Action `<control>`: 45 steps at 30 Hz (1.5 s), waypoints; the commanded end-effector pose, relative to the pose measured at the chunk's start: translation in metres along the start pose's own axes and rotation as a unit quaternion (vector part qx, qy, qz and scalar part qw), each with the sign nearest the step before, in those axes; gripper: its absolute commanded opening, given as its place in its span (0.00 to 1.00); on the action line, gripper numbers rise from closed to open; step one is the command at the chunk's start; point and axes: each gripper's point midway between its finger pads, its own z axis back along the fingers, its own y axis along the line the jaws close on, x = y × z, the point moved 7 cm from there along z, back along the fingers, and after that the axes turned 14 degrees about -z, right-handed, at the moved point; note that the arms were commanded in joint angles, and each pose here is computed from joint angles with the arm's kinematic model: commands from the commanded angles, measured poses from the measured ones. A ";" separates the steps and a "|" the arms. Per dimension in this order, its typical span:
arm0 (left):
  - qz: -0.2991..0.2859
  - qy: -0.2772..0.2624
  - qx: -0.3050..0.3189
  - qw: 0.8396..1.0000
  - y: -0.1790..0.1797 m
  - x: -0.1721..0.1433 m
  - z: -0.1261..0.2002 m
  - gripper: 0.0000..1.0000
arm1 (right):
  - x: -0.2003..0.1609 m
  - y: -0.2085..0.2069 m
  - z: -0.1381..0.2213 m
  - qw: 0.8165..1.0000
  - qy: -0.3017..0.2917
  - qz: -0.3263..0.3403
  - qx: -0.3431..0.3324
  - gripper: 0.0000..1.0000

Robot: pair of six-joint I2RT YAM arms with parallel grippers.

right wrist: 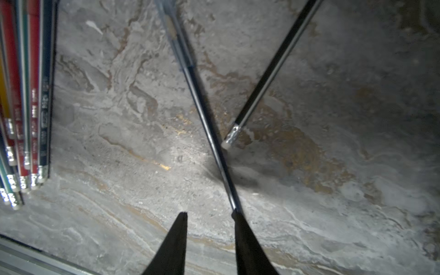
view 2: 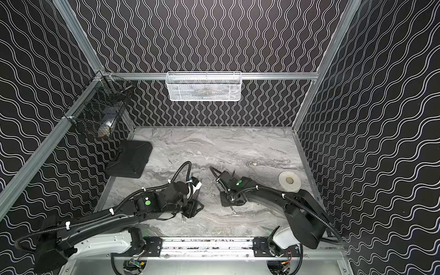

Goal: Remove the protective cover of the pencils
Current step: Pick up the pencil from the center of the board.

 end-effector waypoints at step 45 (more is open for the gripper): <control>0.019 -0.163 -0.153 0.974 -0.026 0.015 0.080 0.51 | -0.018 0.074 0.110 0.929 -0.060 -0.073 0.357 0.04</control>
